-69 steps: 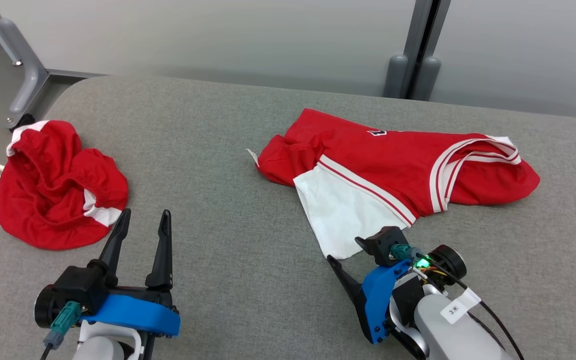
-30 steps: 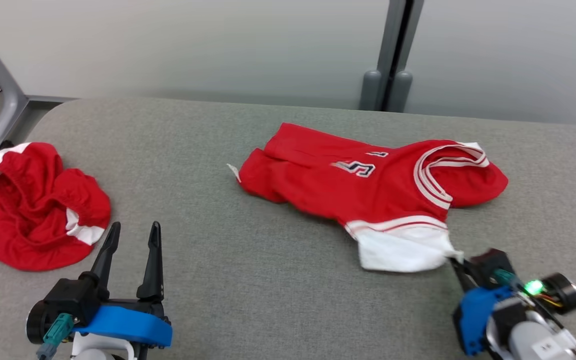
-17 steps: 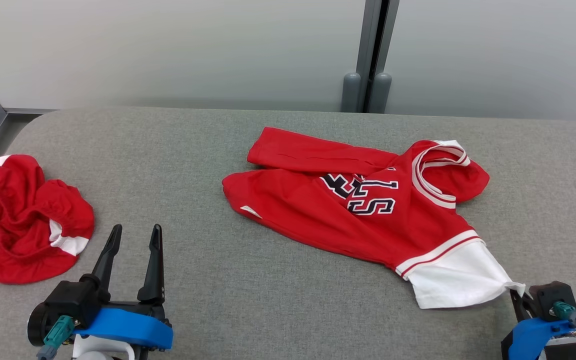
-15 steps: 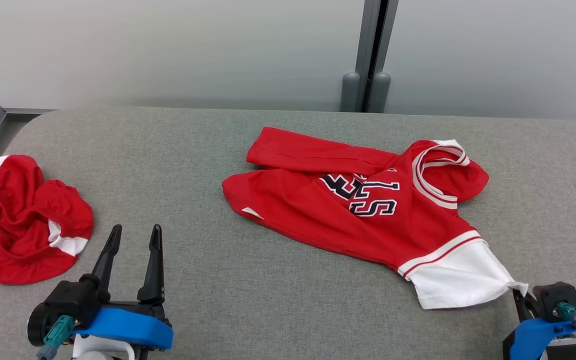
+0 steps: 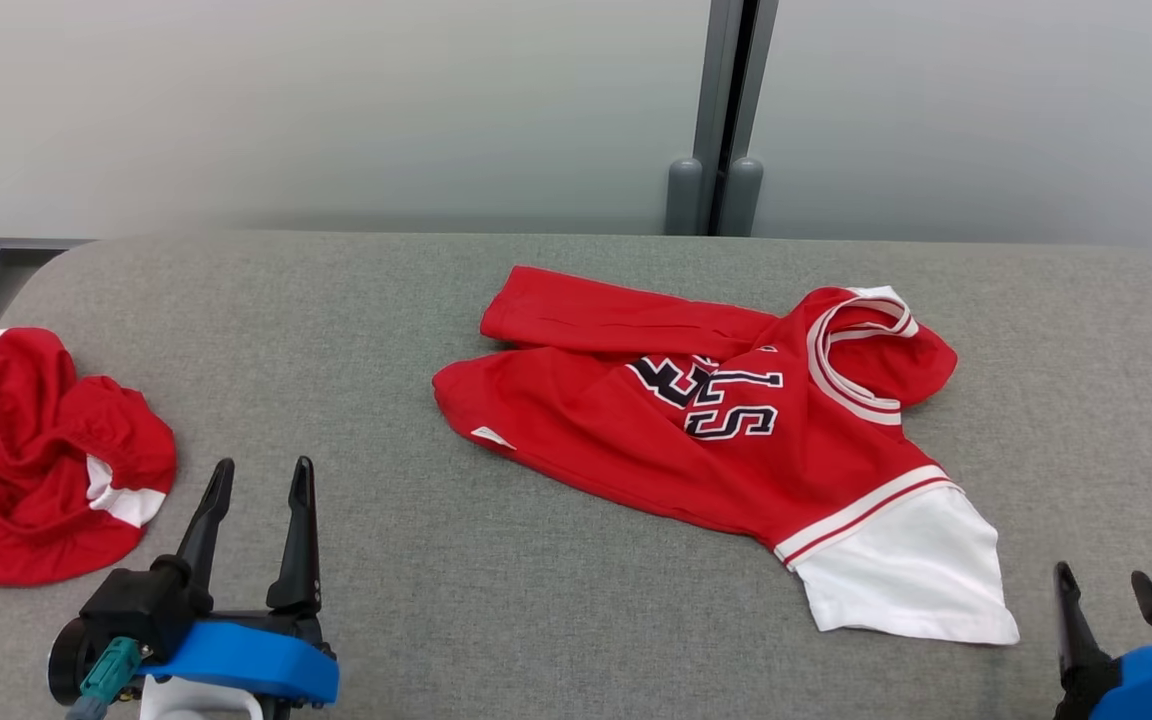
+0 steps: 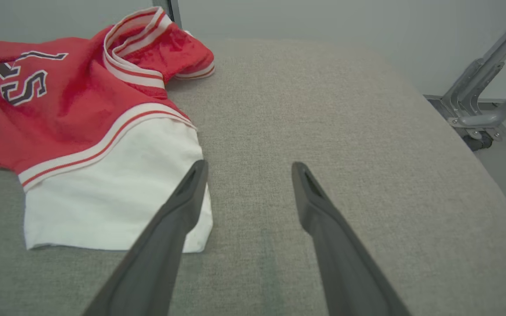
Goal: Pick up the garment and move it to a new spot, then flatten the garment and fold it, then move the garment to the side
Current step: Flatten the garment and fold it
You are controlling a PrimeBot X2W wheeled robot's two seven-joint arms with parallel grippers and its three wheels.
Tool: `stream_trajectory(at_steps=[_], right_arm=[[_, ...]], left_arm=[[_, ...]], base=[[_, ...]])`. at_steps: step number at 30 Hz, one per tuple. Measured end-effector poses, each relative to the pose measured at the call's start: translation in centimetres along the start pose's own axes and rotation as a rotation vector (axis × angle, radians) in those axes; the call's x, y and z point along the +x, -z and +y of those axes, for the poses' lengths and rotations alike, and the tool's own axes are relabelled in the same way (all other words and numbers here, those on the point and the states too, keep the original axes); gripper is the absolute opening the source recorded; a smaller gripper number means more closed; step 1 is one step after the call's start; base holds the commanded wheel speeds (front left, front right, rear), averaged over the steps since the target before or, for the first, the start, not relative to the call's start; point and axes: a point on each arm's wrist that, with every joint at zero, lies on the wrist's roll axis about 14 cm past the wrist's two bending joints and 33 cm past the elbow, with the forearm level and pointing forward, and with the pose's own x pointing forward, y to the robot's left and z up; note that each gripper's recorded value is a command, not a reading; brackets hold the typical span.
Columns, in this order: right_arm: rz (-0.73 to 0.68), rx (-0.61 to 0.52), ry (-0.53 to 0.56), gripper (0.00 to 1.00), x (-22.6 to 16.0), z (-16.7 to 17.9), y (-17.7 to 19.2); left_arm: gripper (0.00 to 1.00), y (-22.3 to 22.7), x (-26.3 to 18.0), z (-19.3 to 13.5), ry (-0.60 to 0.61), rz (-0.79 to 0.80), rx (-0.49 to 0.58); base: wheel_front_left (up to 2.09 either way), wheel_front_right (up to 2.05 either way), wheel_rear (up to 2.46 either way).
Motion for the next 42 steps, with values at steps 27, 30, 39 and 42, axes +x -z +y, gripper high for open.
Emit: stream_trajectory(at_steps=[27,30,39,42], right_arm=[[-0.385,0.182,-0.154,1.0,-2.0,4.5,-7.9],[-0.371,0.186,-0.151,1.0,-2.1,4.3,-7.5],[-0.347,0.195,-0.148,1.0,-1.8,4.3,-6.9],[-0.336,0.196,-0.149,1.0,-1.7,4.3,-6.7]], left_arm=[[1.0,0.9,-2.1,0.1,-0.017,0.025,0.007],[1.0,0.9,-2.1,0.0,-0.014,0.025,0.009],[1.0,1.3,-1.9,-0.1,-0.008,0.038,0.012],[1.0,1.5,-1.8,-0.1,-0.009,0.045,0.012]], base=[[0.0,0.0,0.0],[0.0,0.0,0.0],[0.0,0.0,0.0],[0.0,0.0,0.0]])
